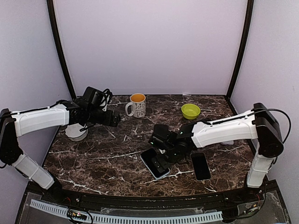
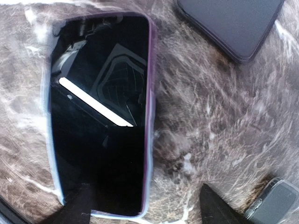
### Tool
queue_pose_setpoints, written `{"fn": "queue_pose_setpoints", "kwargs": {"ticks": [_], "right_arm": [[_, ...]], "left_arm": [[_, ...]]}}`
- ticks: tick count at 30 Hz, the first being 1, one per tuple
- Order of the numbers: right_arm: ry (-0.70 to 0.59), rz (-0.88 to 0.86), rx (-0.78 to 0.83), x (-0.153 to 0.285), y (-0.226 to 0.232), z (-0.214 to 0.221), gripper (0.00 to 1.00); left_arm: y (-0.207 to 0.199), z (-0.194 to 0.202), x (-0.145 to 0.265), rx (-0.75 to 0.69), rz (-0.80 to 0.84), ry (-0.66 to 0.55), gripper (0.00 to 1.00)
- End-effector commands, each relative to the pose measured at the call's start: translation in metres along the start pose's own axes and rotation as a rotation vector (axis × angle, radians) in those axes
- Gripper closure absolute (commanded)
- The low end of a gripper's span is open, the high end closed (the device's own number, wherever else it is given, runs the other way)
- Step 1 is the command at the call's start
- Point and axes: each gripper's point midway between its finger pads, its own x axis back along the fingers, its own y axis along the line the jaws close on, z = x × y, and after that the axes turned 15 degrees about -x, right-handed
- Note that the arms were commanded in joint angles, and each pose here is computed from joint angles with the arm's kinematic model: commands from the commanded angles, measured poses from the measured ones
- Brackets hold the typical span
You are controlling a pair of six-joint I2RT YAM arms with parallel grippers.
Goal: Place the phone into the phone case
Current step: Press the phone with the phone case at the bottom right corner of the phone case, then pick up the phone with the phone case at the center of the board.
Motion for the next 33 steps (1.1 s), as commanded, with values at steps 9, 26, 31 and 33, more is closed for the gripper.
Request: {"fn": "queue_pose_setpoints", "kwargs": {"ticks": [9,26,31,33], "right_arm": [[-0.017,-0.037,0.033,-0.001,0.039,-0.014,0.01],[0.067,0.038,0.056,-0.037,0.033,0.013,0.07],[0.063,0.052,0.06,-0.038,0.03,0.013,0.19],[0.057,0.051,0.059,-0.036,0.031,0.011,0.24]], "left_arm": [[0.003,-0.006,0.01,-0.007,0.001,-0.032,0.02],[0.002,-0.005,0.008,-0.01,0.007,-0.025,0.03],[0.001,-0.005,0.009,-0.011,0.011,-0.026,0.03],[0.002,-0.005,0.009,-0.011,0.007,-0.026,0.03]]}}
